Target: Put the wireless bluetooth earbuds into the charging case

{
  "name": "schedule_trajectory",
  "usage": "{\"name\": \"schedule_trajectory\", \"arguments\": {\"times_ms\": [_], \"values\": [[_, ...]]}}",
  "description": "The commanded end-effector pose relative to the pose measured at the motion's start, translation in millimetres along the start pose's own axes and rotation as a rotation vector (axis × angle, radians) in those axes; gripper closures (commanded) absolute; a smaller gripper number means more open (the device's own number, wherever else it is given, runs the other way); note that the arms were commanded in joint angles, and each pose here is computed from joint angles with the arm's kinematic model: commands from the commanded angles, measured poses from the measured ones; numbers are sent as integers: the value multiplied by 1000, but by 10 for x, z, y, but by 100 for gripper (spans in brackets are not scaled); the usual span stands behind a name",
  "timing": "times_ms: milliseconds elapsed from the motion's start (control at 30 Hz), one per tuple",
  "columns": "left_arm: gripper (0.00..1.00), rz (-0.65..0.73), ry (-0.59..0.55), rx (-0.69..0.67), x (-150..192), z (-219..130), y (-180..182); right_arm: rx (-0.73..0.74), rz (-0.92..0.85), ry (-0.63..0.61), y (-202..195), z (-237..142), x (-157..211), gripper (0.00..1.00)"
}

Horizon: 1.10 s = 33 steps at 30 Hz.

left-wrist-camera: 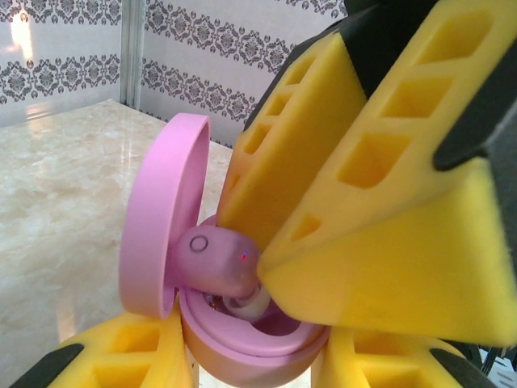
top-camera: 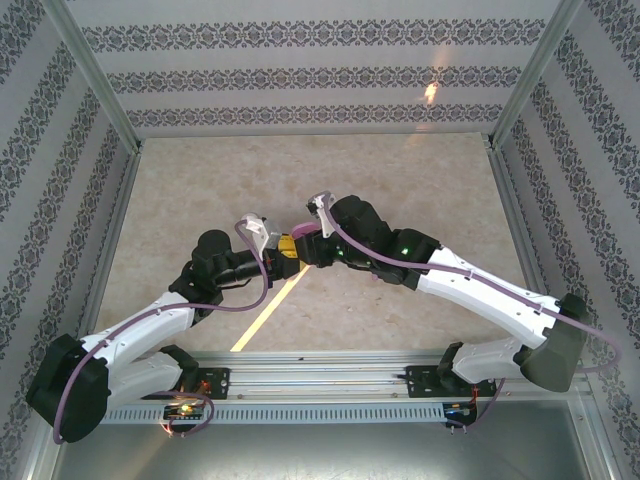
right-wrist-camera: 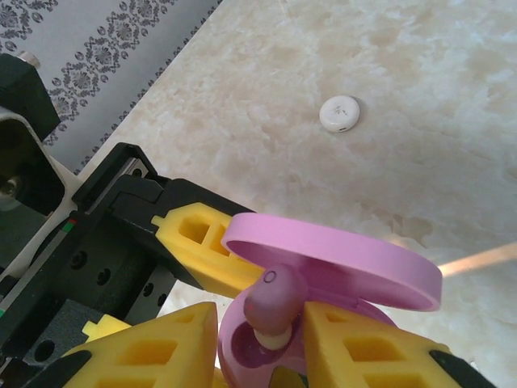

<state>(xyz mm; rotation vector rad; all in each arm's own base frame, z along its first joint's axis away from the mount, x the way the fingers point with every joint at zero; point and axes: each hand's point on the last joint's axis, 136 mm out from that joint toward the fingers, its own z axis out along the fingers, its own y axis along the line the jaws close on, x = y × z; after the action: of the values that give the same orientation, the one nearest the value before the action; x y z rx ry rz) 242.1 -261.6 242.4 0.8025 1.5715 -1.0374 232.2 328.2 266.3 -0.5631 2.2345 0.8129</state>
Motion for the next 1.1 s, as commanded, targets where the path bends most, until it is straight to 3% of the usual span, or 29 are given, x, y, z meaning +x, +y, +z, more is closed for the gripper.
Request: {"name": "schedule_trajectory", "arguments": {"times_ms": [0, 500, 1067], "values": [[96, 53, -65, 30, -260, 21, -98, 40, 19, 18, -121, -20, 74, 66], [96, 74, -27, 0, -167, 16, -51, -23, 102, -47, 12, -347, -86, 65], [96, 76, -26, 17, -176, 23, -81, -6, 147, 10, -63, -117, -94, 74]]}}
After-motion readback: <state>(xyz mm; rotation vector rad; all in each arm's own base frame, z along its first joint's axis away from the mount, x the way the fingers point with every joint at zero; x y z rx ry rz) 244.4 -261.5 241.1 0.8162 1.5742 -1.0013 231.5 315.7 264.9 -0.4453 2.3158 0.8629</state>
